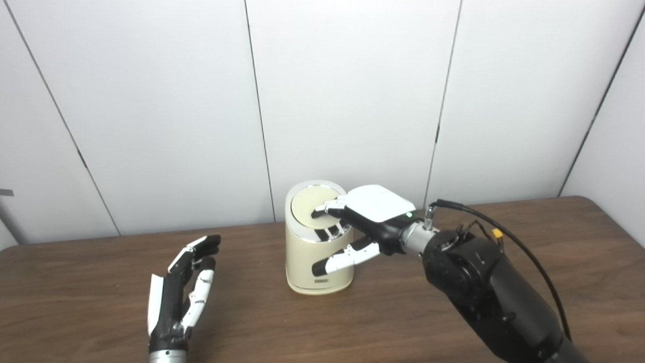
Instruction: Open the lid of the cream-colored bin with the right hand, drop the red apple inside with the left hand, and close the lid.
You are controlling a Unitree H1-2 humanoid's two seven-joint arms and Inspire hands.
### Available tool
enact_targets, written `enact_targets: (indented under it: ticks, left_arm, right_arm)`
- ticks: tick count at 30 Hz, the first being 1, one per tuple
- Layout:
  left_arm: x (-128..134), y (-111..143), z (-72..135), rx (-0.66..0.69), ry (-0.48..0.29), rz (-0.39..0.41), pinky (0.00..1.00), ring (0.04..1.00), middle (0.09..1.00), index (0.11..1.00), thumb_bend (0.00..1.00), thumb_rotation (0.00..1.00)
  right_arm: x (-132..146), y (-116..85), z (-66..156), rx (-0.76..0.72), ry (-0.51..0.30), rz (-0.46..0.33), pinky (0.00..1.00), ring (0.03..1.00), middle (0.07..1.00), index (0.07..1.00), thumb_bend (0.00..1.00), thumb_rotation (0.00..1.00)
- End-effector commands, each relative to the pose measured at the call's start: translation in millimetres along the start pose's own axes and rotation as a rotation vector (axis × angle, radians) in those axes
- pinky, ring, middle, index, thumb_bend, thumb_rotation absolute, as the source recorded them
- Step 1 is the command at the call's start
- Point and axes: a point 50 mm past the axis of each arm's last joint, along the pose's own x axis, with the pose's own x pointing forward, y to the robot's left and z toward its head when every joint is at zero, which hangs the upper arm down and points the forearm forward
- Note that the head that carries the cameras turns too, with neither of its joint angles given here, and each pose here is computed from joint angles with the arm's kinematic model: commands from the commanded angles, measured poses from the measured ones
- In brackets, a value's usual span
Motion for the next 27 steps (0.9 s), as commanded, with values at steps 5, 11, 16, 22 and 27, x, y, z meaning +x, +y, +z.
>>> enact_targets:
  ticks: [5, 11, 16, 22, 27]
  left_arm:
    - [-6, -12, 1, 0.003, -0.012, -0.002, 0.66, 0.743, 0.759, 0.754, 0.44, 0.82]
    - [-5, -15, 2, -0.009, -0.011, 0.003, 0.66, 0.740, 0.757, 0.750, 0.42, 0.79]
    - [-4, -18, 3, -0.001, -0.016, 0.007, 0.66, 0.737, 0.751, 0.746, 0.41, 0.79]
    - [-3, -18, 3, -0.005, -0.015, 0.008, 0.66, 0.740, 0.753, 0.749, 0.42, 0.79]
    - [-3, -18, 2, -0.009, -0.011, 0.007, 0.65, 0.740, 0.752, 0.749, 0.42, 0.78]
  right_arm:
    - [-10, 21, 10, -0.128, -0.028, 0.047, 0.89, 0.928, 0.890, 0.847, 0.89, 0.93]
    - [-21, 30, 20, -0.125, -0.111, -0.026, 0.86, 0.899, 0.859, 0.819, 0.85, 0.87]
    - [-25, 34, 22, -0.150, -0.131, -0.059, 0.86, 0.887, 0.844, 0.806, 0.83, 0.85]
    - [-27, 40, 24, -0.186, -0.129, -0.041, 0.86, 0.879, 0.840, 0.794, 0.83, 0.86]
    - [-27, 35, 22, -0.155, -0.127, -0.063, 0.85, 0.884, 0.852, 0.803, 0.83, 0.86]
